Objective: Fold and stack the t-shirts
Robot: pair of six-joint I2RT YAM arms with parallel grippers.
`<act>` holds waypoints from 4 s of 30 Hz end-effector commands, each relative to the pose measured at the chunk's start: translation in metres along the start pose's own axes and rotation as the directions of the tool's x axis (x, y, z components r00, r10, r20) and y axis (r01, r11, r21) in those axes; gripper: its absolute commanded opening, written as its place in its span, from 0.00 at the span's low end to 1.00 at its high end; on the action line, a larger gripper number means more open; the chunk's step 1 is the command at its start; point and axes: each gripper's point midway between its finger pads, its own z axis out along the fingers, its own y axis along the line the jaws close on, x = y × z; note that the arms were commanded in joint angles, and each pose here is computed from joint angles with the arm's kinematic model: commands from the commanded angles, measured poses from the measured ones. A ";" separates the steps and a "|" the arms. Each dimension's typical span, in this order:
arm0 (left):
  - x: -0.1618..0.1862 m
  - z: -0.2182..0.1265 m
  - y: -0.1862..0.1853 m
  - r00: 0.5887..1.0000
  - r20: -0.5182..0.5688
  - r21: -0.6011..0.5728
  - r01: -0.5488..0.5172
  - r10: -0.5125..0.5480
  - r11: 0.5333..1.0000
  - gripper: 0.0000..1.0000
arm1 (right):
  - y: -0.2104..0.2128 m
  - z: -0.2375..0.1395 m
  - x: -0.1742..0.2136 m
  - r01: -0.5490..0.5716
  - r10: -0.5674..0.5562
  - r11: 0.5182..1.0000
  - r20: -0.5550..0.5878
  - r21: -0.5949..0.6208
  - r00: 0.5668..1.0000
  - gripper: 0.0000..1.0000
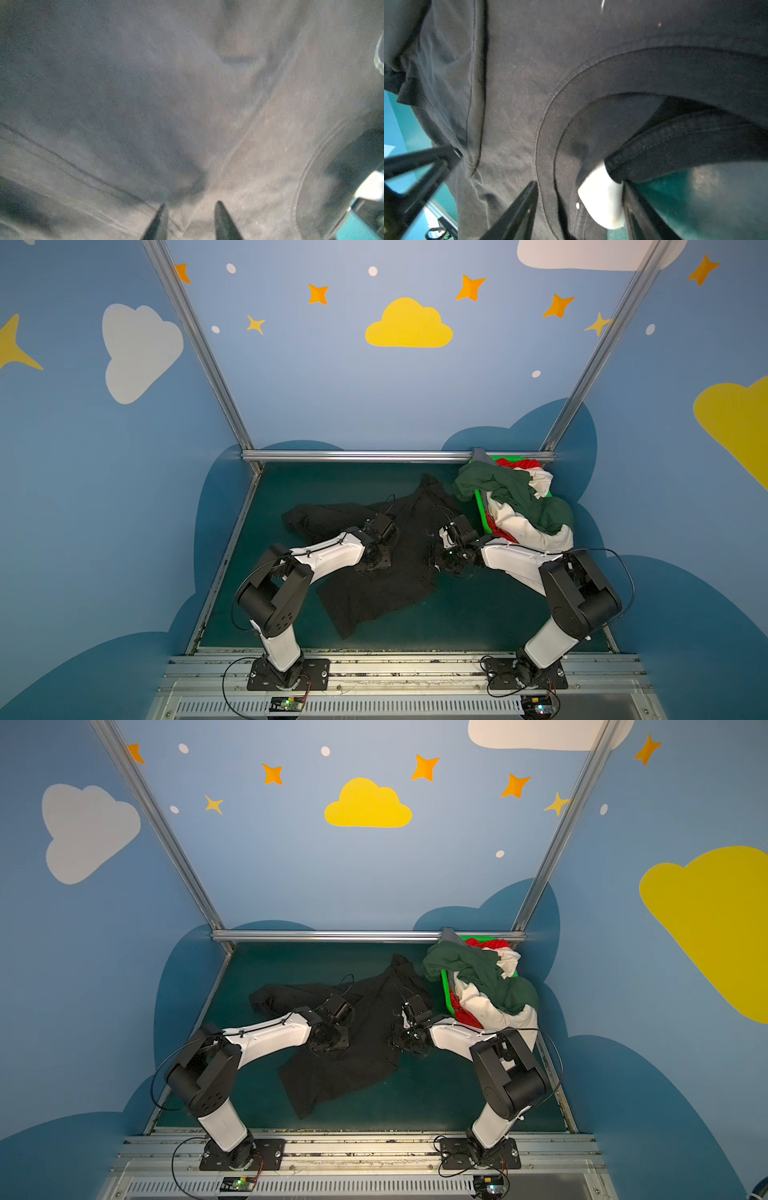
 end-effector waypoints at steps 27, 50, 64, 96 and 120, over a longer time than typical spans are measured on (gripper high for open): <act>-0.014 0.001 0.034 0.998 0.017 -0.234 -0.058 0.063 0.970 0.04 | -0.026 -0.002 0.008 -0.017 0.018 0.994 -0.010 0.107 1.000 0.00; -0.261 -0.114 0.088 0.915 0.392 -0.127 0.155 -0.094 0.980 0.04 | -0.073 -0.045 0.014 -0.082 0.070 0.972 0.060 0.219 0.996 0.00; -0.155 -0.053 0.055 0.972 0.159 0.087 0.160 -0.173 0.983 0.60 | -0.095 -0.073 -0.002 -0.107 0.080 0.958 0.107 0.268 0.991 0.00; -0.107 0.014 0.052 0.998 0.051 -0.155 0.035 -0.028 0.987 0.62 | -0.092 -0.067 -0.003 -0.145 0.128 0.971 0.101 0.191 0.987 0.00; -0.096 0.038 0.048 0.998 0.055 -0.240 0.002 0.012 0.971 0.48 | -0.090 -0.065 -0.002 -0.147 0.132 0.974 0.099 0.171 0.986 0.00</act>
